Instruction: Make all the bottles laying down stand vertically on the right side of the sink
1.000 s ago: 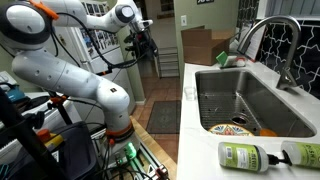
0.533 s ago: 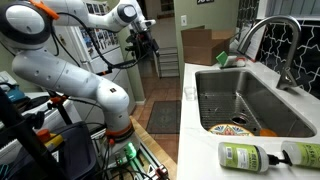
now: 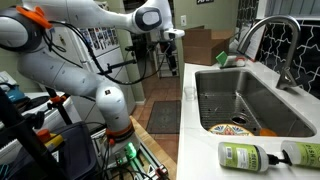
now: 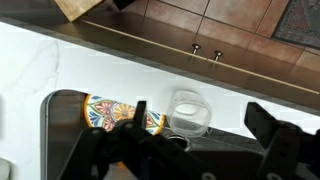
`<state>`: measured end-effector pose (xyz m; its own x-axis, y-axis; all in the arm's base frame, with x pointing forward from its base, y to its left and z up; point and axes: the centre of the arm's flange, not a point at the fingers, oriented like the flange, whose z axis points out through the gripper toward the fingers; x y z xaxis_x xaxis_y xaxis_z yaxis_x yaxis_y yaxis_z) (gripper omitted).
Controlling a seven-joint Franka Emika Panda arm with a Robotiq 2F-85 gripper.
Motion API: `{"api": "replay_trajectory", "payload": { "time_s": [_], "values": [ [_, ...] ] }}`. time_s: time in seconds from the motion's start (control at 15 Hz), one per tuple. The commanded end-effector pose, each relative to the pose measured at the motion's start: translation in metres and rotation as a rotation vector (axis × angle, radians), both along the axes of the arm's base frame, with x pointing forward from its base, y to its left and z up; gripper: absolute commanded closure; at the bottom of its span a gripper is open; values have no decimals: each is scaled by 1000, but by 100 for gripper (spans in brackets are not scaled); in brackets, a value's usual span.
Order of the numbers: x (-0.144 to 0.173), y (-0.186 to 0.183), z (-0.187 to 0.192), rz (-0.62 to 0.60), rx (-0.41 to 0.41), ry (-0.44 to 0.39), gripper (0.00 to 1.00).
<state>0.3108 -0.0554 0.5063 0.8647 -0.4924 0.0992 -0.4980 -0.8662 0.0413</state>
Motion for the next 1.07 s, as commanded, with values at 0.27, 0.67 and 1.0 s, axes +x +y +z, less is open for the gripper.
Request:
{"api": "replay_trajectory", "payload": {
  "time_s": [0.27,0.67,1.0],
  "values": [
    [-6,-9,-4,-26,8,1,0],
    [0,-131,-21,-300,-16,19,0],
    [-11,-238,-32,-310,-51,-28,0]
  ]
}}
